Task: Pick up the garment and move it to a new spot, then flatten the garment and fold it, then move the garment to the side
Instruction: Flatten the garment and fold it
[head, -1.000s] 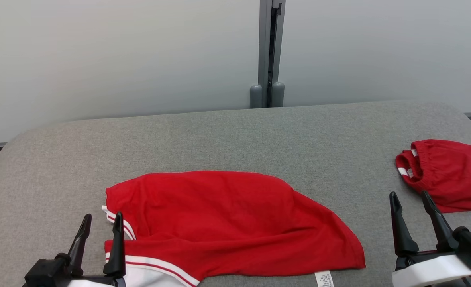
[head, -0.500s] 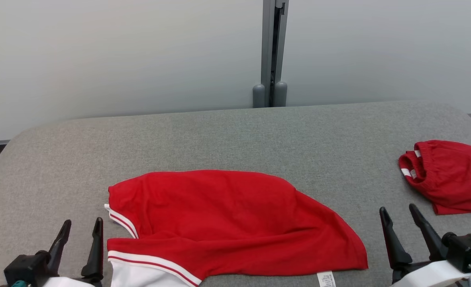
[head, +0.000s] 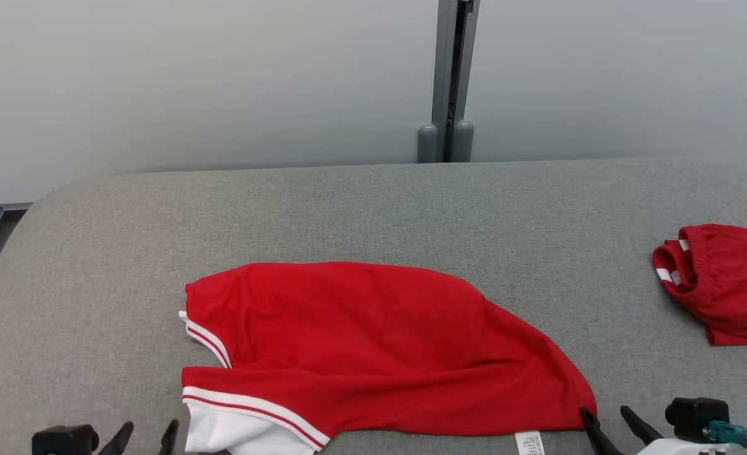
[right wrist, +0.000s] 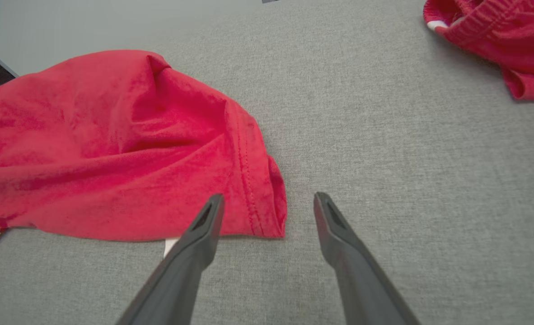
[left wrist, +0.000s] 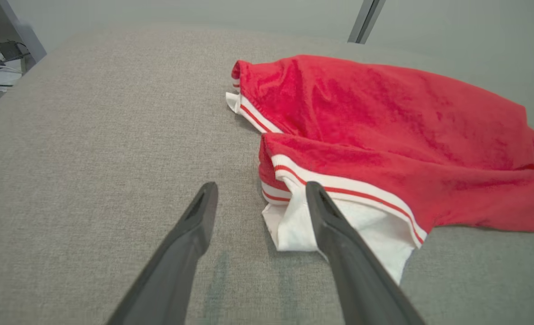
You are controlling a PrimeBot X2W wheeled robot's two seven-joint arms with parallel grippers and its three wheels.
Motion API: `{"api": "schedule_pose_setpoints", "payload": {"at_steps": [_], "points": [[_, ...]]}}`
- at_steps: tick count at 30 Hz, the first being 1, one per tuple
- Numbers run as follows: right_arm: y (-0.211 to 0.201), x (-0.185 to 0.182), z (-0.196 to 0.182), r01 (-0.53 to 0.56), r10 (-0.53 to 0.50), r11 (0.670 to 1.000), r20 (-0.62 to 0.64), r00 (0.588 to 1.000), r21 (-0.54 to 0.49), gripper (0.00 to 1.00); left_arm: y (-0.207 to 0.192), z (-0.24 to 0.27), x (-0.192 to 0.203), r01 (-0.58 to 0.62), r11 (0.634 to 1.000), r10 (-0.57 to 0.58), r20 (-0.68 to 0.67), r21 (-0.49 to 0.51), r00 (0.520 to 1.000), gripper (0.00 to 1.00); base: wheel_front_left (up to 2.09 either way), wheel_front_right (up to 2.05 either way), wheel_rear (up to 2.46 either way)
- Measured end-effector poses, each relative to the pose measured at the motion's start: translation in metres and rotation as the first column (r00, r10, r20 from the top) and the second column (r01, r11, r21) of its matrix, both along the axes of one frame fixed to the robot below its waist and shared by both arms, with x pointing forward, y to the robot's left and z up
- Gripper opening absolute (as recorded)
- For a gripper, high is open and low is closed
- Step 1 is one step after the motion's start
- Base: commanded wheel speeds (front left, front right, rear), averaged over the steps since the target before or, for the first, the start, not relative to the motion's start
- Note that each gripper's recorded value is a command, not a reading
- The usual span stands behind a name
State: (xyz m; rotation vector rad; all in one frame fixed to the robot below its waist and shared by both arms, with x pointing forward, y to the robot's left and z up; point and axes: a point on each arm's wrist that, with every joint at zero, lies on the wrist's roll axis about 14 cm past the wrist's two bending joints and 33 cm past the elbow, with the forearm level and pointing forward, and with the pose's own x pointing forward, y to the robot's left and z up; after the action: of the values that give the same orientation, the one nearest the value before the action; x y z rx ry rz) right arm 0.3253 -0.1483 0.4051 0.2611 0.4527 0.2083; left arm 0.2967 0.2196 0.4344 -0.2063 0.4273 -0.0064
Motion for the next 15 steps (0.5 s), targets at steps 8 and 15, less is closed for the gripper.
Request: {"api": "schedule_pose_setpoints", "payload": {"at_steps": [8,15], "points": [[0.015,0.007,-0.015,-0.038,0.038,0.999,-0.066,0.997,0.005,1.00,-0.010,-0.039,-0.031,0.135,0.990,-0.121,-0.233,0.042,0.965,1.00,0.00,0.00,0.00],[0.021,0.016,-0.025,-0.050,0.051,0.999,-0.102,0.993,0.006,1.00,-0.024,-0.049,-0.012,0.211,0.976,-0.195,-0.242,0.044,0.951,1.00,0.00,0.00,0.00]]}}
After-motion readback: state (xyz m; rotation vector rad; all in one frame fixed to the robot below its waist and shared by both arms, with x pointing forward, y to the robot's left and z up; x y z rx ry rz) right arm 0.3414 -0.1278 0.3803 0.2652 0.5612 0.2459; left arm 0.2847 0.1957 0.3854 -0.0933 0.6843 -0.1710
